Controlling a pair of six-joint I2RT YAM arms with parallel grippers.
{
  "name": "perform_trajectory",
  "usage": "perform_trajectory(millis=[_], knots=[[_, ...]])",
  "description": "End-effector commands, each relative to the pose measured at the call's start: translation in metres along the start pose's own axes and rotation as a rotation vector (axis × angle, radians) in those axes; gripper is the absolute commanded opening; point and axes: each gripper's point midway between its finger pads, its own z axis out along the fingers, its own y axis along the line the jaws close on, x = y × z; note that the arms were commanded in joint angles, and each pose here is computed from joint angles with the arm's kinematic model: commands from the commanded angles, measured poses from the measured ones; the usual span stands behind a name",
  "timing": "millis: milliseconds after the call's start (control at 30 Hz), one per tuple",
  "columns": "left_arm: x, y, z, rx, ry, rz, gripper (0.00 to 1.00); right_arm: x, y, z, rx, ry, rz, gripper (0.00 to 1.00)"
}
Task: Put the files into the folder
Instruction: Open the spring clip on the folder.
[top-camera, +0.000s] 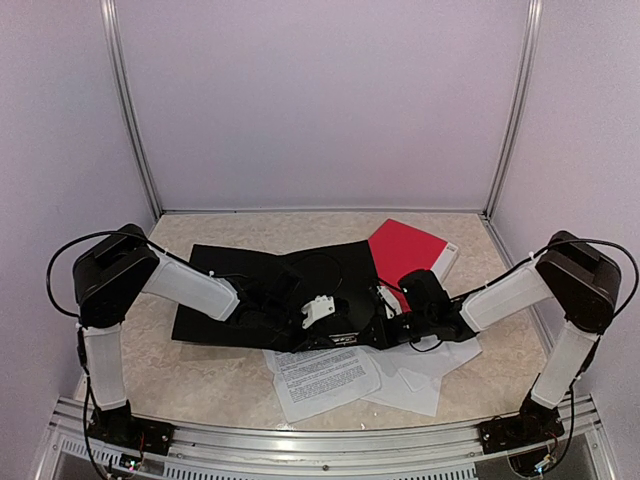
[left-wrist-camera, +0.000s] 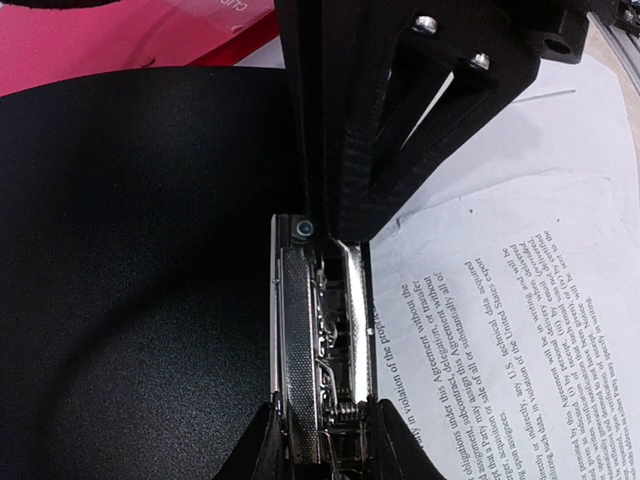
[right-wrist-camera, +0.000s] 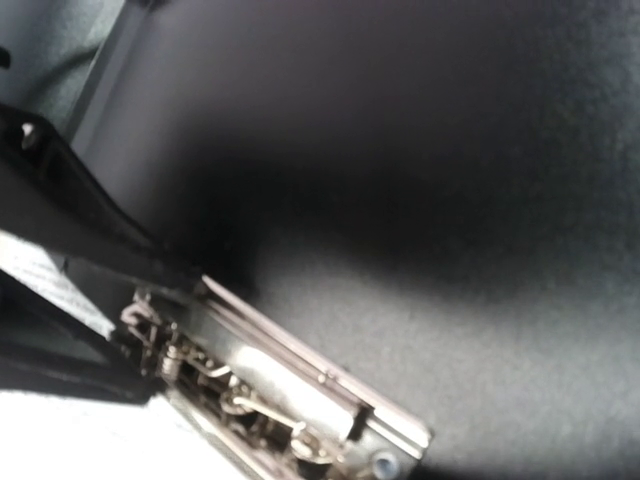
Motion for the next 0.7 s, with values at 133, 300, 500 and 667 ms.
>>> perform_trajectory(millis=[133,300,500,667], knots=[[0.039,-0.013,0.009,0.031,0.112,-0.034,0.27,-0.007,-0.005,0.002,0.015,-0.016,-0.005,0.12],[0.04,-0.014,0.01,0.032,0.115,-0.033,0.26,-0.01,-0.006,-0.001,0.03,-0.025,-0.008,0.1],[0.042,-0.015,0.01,0.035,0.123,-0.027,0.25,-0.008,-0.012,0.0,0.057,-0.022,-0.006,0.03],[0.044,-0.017,0.01,0.042,0.131,-0.015,0.25,0.0,-0.025,0.001,0.118,-0.003,-0.005,0.0]])
